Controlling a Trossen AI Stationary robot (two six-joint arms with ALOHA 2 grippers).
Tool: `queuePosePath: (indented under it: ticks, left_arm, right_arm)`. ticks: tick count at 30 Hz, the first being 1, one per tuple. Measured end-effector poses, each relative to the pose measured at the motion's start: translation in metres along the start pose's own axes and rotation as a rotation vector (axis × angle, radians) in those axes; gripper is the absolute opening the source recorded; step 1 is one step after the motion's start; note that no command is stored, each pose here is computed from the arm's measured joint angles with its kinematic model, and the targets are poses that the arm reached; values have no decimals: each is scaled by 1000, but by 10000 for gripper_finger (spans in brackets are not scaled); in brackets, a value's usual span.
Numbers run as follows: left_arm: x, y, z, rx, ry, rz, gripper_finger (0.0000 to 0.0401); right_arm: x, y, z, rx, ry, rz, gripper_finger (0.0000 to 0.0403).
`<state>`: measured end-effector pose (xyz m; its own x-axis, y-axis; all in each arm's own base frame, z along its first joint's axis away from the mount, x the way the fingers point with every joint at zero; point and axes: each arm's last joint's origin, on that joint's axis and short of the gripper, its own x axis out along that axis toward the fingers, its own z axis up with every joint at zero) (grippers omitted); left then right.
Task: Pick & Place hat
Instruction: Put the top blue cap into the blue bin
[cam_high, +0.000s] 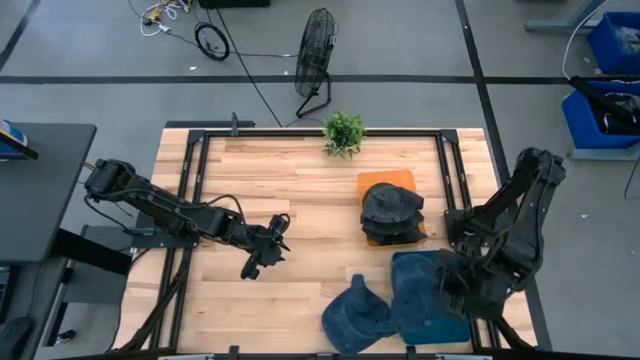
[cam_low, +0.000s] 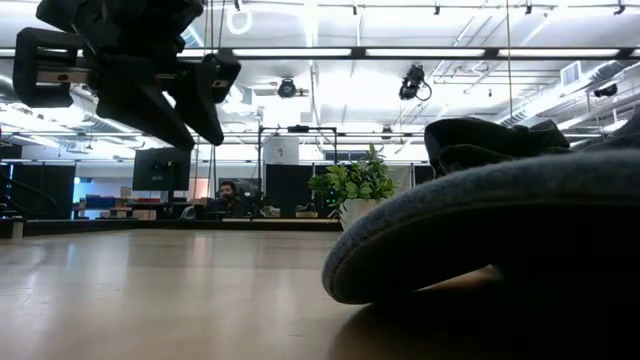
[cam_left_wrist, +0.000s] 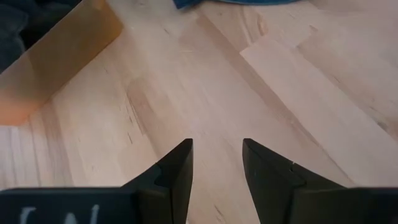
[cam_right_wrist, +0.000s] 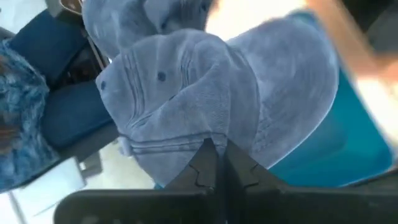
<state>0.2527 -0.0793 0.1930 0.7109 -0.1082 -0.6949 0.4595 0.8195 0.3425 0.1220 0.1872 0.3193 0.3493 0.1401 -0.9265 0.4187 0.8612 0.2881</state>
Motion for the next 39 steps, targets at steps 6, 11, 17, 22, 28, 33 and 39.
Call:
queuePosePath:
  ticks: [6,11,17,22,28,33,39]
  left_arm:
    - [0,0,0,-22,0,0,142]
    - [0,0,0,-29,1,0,142]
    - [0,0,0,-30,1,0,142]
    - [0,4,-2,-42,7,11,142]
    - [1,7,-3,-49,10,17,142]
    - [1,7,-3,-49,10,17,142]
    - [1,7,-3,-49,10,17,142]
  right_arm:
    - [25,-10,-24,81,52,-57,4]
    - [41,-13,-41,198,130,-47,6]
    - [37,-18,-44,208,193,-94,5]
    - [3,-18,-28,149,-20,-67,5]
    - [-31,-10,-19,192,-22,-12,5]
    - [-36,-8,-27,295,138,-17,5]
    - [-33,-10,-37,338,101,-13,5]
